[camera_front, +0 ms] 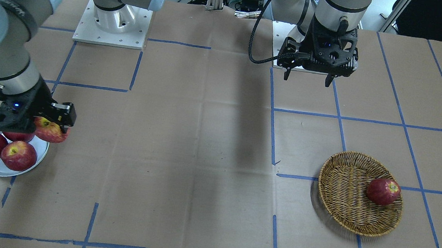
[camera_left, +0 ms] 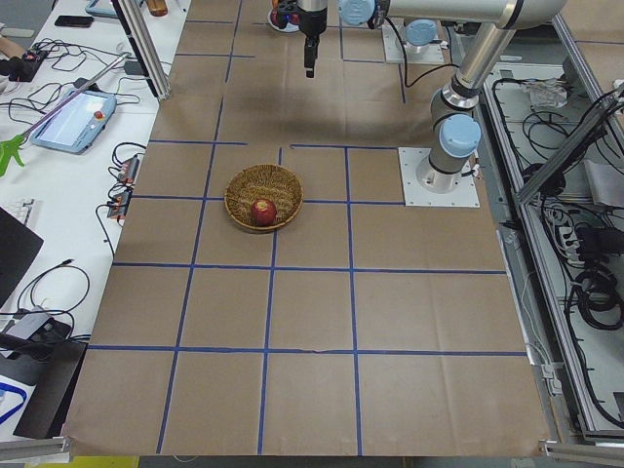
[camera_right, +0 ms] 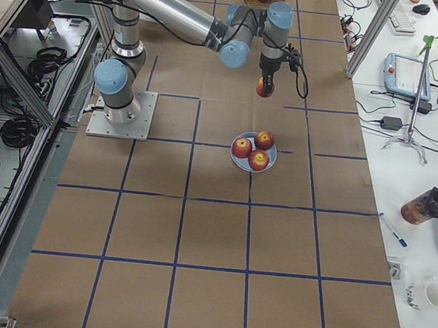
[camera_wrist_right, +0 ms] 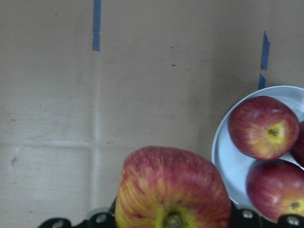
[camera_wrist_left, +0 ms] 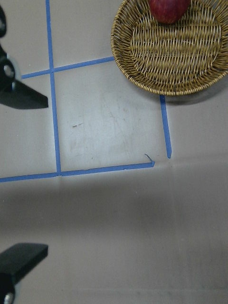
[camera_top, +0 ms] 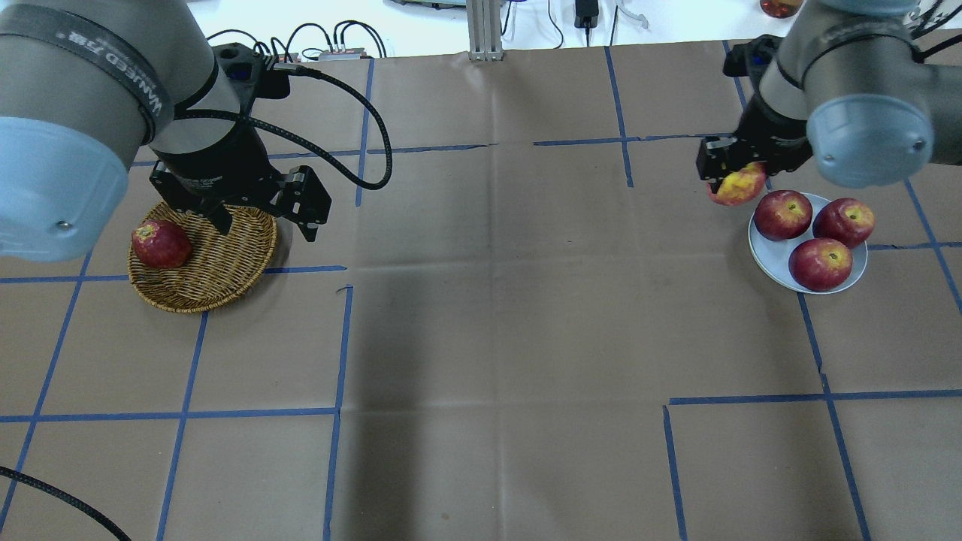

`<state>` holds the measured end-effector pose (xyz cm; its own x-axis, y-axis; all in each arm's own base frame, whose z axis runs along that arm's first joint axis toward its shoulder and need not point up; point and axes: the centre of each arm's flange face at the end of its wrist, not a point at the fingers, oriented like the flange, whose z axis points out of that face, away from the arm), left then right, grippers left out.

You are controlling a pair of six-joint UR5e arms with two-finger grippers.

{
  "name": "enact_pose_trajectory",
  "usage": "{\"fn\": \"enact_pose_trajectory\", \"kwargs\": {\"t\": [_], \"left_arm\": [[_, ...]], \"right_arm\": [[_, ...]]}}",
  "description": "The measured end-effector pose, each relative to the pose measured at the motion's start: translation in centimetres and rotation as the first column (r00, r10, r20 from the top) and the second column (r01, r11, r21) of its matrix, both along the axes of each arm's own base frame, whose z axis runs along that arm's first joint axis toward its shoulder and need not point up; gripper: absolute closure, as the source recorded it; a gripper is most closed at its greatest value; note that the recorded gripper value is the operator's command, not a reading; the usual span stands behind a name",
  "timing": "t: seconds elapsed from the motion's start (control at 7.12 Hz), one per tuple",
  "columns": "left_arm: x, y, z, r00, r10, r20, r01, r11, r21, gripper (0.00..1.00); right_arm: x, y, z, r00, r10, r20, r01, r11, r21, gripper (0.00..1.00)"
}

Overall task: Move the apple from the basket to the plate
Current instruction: 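Lower the apple onto the white plate and open the right gripper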

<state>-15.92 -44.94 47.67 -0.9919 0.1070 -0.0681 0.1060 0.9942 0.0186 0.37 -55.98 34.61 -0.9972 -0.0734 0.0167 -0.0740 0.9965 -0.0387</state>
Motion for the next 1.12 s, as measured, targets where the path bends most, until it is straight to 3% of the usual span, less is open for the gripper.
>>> {"fn": "enact_pose_trajectory", "kwargs": {"t": [0.56,1.12], "left_arm": [[-0.1,0.0,0.2,1.0,-0.001,-0.001,0.001,1.0,-0.005,0.01],[-0.1,-0.7,-0.5,1.0,0.016,-0.005,-0.016,1.0,-0.005,0.01]], "right_arm": [[-13.2,1.8,-2.6,0.992,0.127,0.005,-0.127,0.992,0.009,0.45],[-14.5,1.6,-6.6,0.988,0.156,-0.02,-0.156,0.987,-0.03,0.45]]}}
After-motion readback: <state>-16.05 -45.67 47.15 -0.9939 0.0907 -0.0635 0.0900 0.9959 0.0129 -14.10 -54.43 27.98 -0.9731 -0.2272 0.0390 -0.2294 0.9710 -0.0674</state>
